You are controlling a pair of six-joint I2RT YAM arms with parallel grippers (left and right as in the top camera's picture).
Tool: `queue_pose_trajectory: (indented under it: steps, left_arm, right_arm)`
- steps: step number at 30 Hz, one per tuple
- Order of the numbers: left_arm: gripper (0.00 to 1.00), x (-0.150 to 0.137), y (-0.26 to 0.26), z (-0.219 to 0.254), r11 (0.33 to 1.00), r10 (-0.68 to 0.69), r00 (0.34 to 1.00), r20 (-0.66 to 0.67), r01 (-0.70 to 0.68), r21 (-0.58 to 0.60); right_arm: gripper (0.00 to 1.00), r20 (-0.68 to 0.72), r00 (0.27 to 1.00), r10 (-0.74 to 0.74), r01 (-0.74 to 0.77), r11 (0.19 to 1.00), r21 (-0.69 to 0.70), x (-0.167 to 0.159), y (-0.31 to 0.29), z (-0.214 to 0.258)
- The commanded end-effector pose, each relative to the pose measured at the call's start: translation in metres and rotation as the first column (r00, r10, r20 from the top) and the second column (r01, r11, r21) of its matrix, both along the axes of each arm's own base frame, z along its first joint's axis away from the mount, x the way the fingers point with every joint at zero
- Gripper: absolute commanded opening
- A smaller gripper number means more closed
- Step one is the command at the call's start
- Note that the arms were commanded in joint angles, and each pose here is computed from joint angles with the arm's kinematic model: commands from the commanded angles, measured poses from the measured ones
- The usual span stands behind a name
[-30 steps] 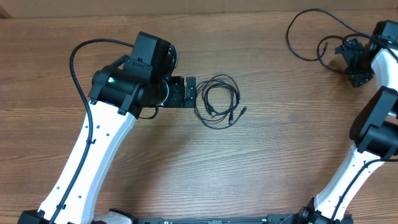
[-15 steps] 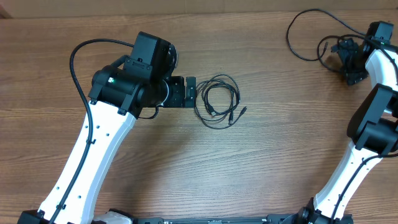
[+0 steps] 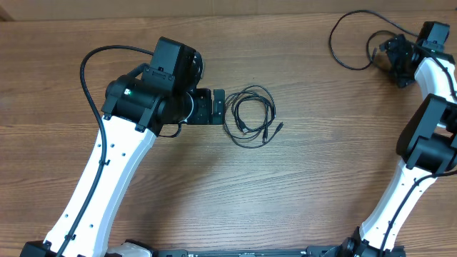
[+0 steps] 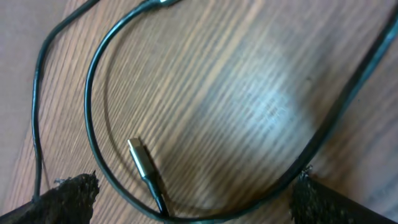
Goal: Untangle cables
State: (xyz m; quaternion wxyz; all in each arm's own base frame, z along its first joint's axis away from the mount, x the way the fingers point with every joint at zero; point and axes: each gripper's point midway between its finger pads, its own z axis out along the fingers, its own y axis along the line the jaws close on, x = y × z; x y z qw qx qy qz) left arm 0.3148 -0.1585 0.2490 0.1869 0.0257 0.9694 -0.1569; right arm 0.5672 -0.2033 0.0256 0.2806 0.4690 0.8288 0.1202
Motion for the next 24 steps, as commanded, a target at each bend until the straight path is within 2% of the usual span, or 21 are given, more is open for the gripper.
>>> queue_pose_trajectory:
  steps: [1, 6, 13, 20, 24]
  left_arm:
    - [1.00, 0.001, 0.000, 0.000, 1.000, 0.013, 1.000, -0.001, -0.013, 0.000]
    - [0.99, 0.000, 0.000, 0.000, 1.000, 0.013, 1.000, -0.005, -0.013, 0.001]
    - [0.99, 0.000, 0.000, 0.000, 1.000, 0.013, 1.000, -0.002, -0.013, -0.002]
    - [1.00, -0.004, -0.004, 0.000, 1.000, -0.002, 1.000, -0.023, 0.002, -0.024]
    - [1.00, -0.006, -0.004, -0.001, 1.000, -0.003, 1.000, -0.030, 0.002, -0.021]
  right_arm:
    - [1.00, -0.070, 0.992, 0.101, -0.103, 0.994, -0.020, -0.006, 0.003, -0.034]
    - [1.00, -0.080, 0.992, 0.096, -0.099, 0.994, -0.034, -0.008, -0.020, 0.014]
    - [1.00, -0.080, 0.990, 0.116, -0.122, 0.990, -0.073, -0.024, -0.035, 0.115]
    - [1.00, -0.053, 0.991, 0.126, -0.131, 0.986, -0.098, -0.058, -0.018, 0.202]
    - [1.00, -0.008, 0.985, 0.173, -0.173, 0.983, -0.056, -0.083, 0.013, 0.246]
